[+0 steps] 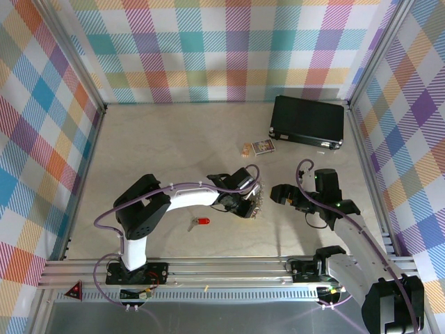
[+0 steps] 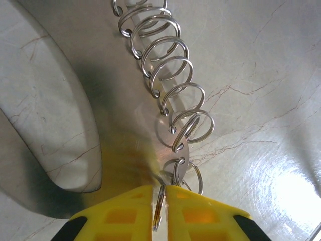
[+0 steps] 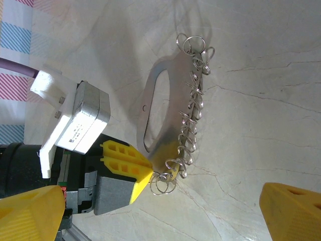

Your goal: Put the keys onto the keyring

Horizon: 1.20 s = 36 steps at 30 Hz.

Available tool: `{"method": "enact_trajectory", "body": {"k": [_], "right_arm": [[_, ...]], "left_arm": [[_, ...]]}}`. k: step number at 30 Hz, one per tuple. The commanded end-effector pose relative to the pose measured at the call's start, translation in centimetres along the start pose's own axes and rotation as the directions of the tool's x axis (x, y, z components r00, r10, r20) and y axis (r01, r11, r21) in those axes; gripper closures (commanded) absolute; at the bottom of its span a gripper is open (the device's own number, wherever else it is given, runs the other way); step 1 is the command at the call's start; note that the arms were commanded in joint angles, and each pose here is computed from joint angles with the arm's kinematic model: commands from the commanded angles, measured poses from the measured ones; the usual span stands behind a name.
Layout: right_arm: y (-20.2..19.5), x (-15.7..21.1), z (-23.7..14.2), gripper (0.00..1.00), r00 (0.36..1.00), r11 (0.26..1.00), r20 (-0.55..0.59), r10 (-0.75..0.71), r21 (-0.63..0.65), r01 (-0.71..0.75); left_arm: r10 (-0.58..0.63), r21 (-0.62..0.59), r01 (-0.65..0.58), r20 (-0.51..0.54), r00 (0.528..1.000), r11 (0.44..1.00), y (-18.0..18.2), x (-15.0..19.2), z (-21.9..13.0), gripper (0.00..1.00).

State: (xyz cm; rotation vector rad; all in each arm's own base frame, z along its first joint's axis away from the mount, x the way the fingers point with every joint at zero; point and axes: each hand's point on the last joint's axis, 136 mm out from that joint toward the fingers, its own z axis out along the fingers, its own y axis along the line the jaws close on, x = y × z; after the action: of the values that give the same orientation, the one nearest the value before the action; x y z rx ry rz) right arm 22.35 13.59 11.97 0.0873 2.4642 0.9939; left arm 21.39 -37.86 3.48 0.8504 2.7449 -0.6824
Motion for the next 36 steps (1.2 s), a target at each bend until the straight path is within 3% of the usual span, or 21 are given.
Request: {"method": "enact_trajectory", "body": {"k": [1,8,15,36], "right_arm": [[1.2,-1.0,-0.8,0.01,0.998,0.999,0.029,-0.049,-0.013,0.049],[1.3,-1.1,-1.2,0.01,0.998,0.998,0.036,-0.060,-0.005,0.060],[1.3,-1.4,-1.5,0.01,0.997,0.998,0.043,-0.069,0.004,0.069],[1.4,-1.6,-2.7,0.01,0.994,0.996,0.067,-0.090,0.033,0.088]], "left_arm": [[0.006,0.002,-0.005,-0.028,1.000,1.000,-0.5,0.4,0.0,0.85],[0.002,-0.006,-0.003,-0.039,0.999,1.000,-0.4,0.7,0.0,0.85],[0.000,-0.011,0.000,-0.043,0.999,1.000,-0.3,0.8,0.0,0.78],[-0.002,-0.010,0.002,-0.070,0.998,1.000,-0.3,1.1,0.4,0.84]]}}
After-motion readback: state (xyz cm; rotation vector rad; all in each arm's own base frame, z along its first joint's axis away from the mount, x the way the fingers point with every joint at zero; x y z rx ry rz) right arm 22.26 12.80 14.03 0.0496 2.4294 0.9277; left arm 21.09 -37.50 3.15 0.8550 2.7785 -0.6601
